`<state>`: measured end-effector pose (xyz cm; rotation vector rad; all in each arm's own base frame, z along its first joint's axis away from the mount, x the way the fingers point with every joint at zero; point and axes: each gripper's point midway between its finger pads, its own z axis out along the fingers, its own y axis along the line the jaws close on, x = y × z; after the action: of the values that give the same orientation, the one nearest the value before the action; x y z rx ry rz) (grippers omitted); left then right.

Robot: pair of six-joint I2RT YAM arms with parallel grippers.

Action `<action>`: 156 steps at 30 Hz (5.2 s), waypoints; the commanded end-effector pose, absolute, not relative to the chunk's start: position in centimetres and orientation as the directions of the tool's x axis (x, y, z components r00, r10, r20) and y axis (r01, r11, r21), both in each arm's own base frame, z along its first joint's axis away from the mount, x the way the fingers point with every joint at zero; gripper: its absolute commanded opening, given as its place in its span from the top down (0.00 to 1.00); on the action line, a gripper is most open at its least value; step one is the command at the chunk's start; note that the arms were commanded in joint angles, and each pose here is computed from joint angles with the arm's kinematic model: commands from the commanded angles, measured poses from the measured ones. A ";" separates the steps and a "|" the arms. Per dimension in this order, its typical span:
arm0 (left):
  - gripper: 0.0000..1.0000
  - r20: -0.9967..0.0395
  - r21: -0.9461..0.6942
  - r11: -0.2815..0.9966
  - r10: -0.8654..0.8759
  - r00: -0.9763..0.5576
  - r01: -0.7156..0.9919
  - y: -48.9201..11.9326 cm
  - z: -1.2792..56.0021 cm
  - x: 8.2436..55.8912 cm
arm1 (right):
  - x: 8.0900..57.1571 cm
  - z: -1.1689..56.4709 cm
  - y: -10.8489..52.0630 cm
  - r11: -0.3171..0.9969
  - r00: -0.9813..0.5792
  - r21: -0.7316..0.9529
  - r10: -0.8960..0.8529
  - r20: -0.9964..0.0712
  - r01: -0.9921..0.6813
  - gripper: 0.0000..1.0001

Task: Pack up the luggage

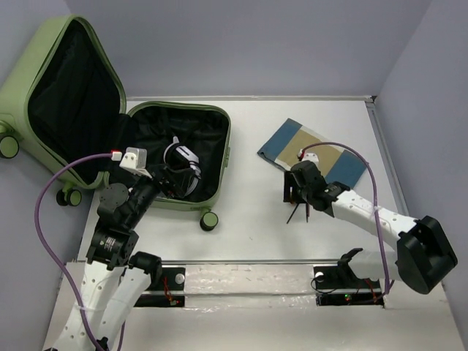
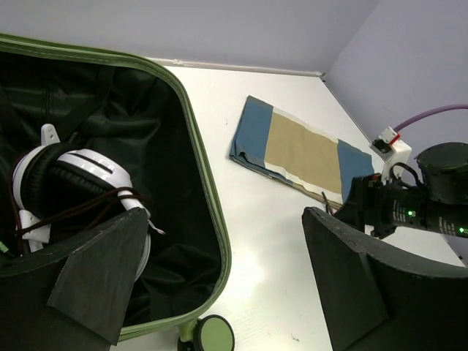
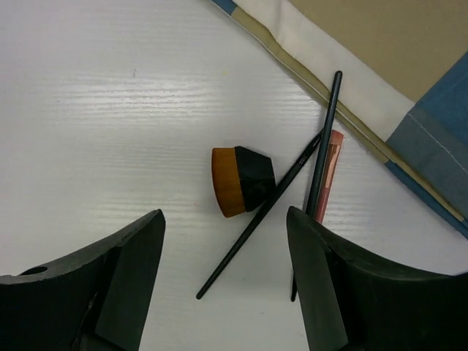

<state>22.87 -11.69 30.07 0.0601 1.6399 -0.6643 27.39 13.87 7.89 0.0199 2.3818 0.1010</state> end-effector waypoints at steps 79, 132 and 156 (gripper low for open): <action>0.01 -0.935 -0.345 0.658 -0.304 -0.183 0.669 -16.0 32.0 17.6 | 29.0 4.3 8.7 0.938 -0.752 0.047 0.305 -0.584 0.344 0.67; 0.01 -0.933 -0.355 0.675 -0.301 -0.197 0.647 -15.8 31.5 18.3 | 39.3 26.5 39.4 0.760 -0.595 0.499 0.186 -0.782 -0.417 0.93; 0.01 -0.934 -0.353 0.682 -0.299 -0.196 0.641 -15.5 31.5 18.6 | 31.0 8.2 14.5 0.984 -0.716 0.087 0.171 -0.677 0.153 0.45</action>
<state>18.92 -15.48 29.35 0.2604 1.6262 -0.8627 33.30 22.70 12.86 0.0199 2.3146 0.2723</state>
